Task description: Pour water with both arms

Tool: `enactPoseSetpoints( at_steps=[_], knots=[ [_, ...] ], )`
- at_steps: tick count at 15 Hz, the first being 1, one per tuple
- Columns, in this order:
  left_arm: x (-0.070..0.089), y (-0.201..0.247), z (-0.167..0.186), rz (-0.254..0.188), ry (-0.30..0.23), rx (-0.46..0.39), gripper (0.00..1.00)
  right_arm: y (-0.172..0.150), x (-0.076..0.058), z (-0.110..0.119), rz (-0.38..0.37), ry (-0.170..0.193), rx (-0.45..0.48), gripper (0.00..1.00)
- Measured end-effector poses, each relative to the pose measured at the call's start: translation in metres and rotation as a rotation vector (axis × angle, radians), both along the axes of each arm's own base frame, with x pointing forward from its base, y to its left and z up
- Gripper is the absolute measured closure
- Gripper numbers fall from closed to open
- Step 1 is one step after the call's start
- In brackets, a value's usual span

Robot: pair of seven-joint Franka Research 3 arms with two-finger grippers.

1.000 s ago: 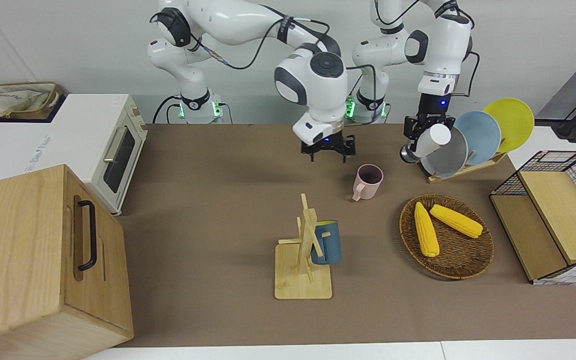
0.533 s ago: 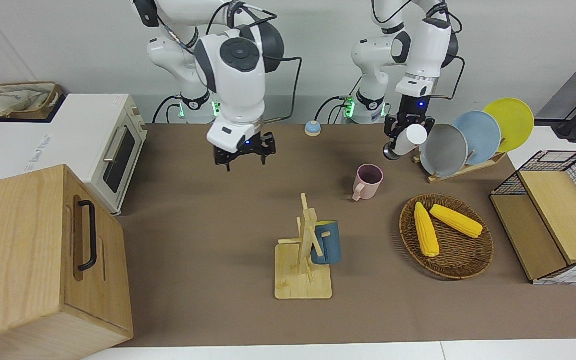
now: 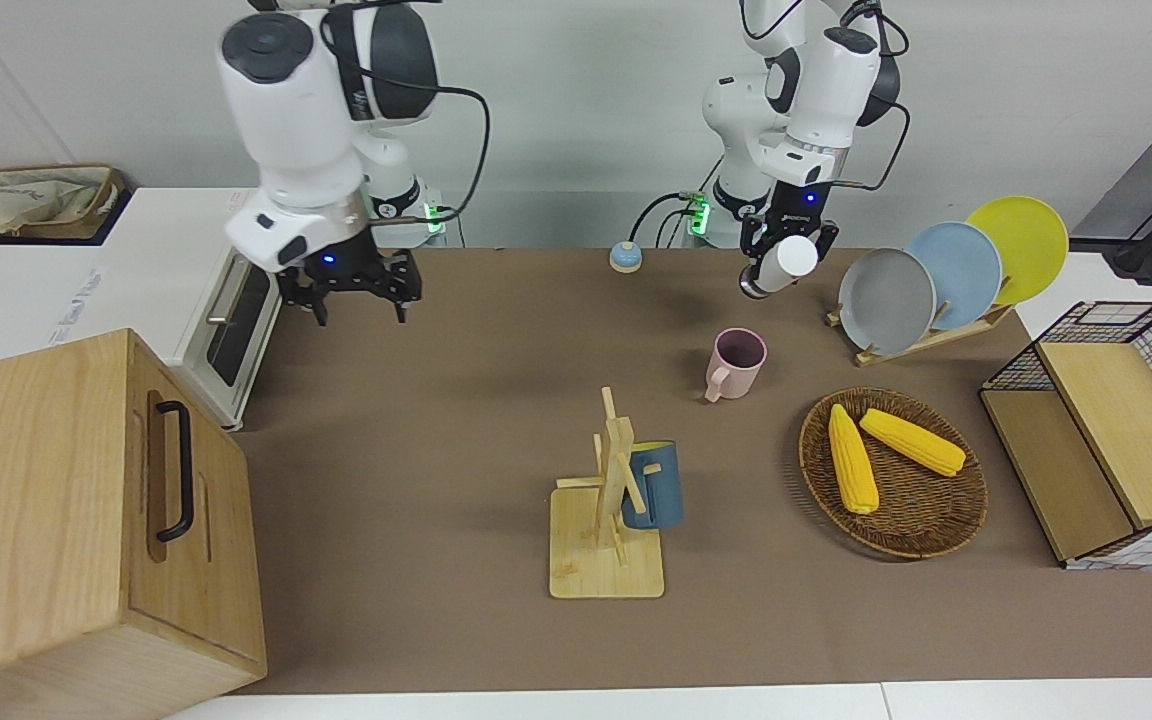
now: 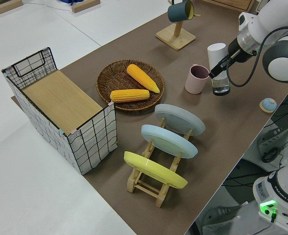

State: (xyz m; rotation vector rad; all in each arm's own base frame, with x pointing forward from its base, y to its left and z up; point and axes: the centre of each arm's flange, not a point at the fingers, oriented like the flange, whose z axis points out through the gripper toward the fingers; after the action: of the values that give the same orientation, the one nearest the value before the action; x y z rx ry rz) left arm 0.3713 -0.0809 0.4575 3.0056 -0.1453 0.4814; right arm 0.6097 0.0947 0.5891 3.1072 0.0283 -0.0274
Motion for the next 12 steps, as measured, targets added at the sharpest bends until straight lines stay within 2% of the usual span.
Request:
enactPoseSetpoints(
  at_steps=[3, 6, 9, 12],
  knots=[
    [-0.004, -0.009, -0.008, -0.015, 0.034, -0.018, 0.37, -0.042, -0.007, 0.014, -0.064, -0.008, 0.008, 0.00],
    [-0.005, -0.014, -0.021, -0.026, 0.088, -0.021, 0.37, -0.069, -0.012, 0.017, -0.111, -0.002, 0.004, 0.00],
    [-0.002, -0.015, -0.035, -0.027, 0.130, -0.019, 0.37, -0.080, -0.013, 0.017, -0.131, 0.006, 0.001, 0.00],
    [0.005, -0.019, -0.046, -0.035, 0.174, -0.019, 0.37, -0.072, -0.014, 0.021, -0.116, -0.004, 0.003, 0.00]
  ],
)
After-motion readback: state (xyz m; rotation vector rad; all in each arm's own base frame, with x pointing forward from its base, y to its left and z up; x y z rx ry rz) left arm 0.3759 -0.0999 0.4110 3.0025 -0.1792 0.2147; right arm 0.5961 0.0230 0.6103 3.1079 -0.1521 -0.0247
